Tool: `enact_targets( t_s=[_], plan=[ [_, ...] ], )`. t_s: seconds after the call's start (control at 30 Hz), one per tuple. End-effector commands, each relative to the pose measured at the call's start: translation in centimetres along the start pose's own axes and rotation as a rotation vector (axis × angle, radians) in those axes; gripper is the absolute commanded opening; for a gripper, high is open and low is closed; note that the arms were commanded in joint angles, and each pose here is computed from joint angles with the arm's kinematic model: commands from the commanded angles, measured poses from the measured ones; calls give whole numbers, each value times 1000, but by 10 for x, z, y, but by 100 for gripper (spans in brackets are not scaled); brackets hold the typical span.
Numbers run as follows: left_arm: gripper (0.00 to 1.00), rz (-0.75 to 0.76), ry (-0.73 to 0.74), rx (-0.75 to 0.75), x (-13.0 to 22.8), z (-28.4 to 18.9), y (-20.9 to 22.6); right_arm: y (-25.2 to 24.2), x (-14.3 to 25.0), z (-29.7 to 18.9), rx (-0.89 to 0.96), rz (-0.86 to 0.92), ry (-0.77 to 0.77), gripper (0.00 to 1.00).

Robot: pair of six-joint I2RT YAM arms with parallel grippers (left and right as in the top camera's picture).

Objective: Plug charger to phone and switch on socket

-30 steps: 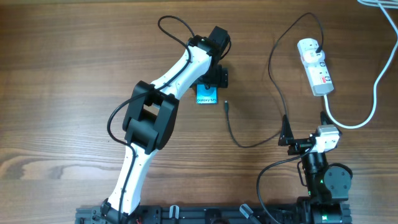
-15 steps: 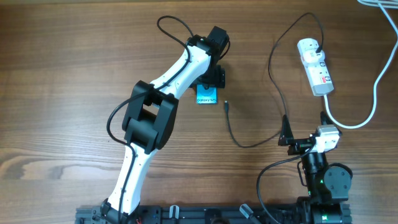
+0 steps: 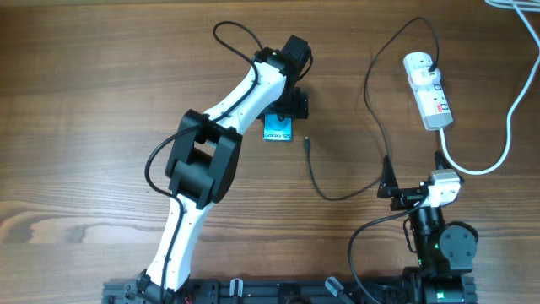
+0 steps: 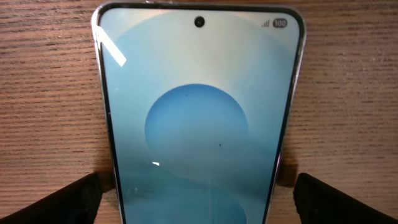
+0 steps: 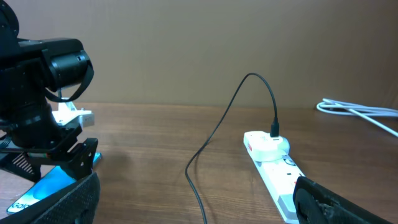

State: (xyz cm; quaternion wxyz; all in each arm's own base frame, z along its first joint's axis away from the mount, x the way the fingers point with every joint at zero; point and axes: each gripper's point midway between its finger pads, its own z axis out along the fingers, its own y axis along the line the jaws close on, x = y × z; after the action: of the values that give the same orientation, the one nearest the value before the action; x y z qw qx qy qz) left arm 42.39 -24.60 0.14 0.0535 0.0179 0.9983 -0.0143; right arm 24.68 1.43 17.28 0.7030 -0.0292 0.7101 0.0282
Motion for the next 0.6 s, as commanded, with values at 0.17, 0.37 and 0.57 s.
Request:
enact_targets(
  t_s=[0.17,0.37,0.57],
  plan=[
    [100,6,32,0,4,12,0,-1,-1,0,10,2,-6,100],
    [82,6,44,-6,7,12,2,-1,-1,0,10,2,-6,100],
    [79,6,54,-11,9,12,3,-1,-1,0,10,2,-6,100]
  ],
)
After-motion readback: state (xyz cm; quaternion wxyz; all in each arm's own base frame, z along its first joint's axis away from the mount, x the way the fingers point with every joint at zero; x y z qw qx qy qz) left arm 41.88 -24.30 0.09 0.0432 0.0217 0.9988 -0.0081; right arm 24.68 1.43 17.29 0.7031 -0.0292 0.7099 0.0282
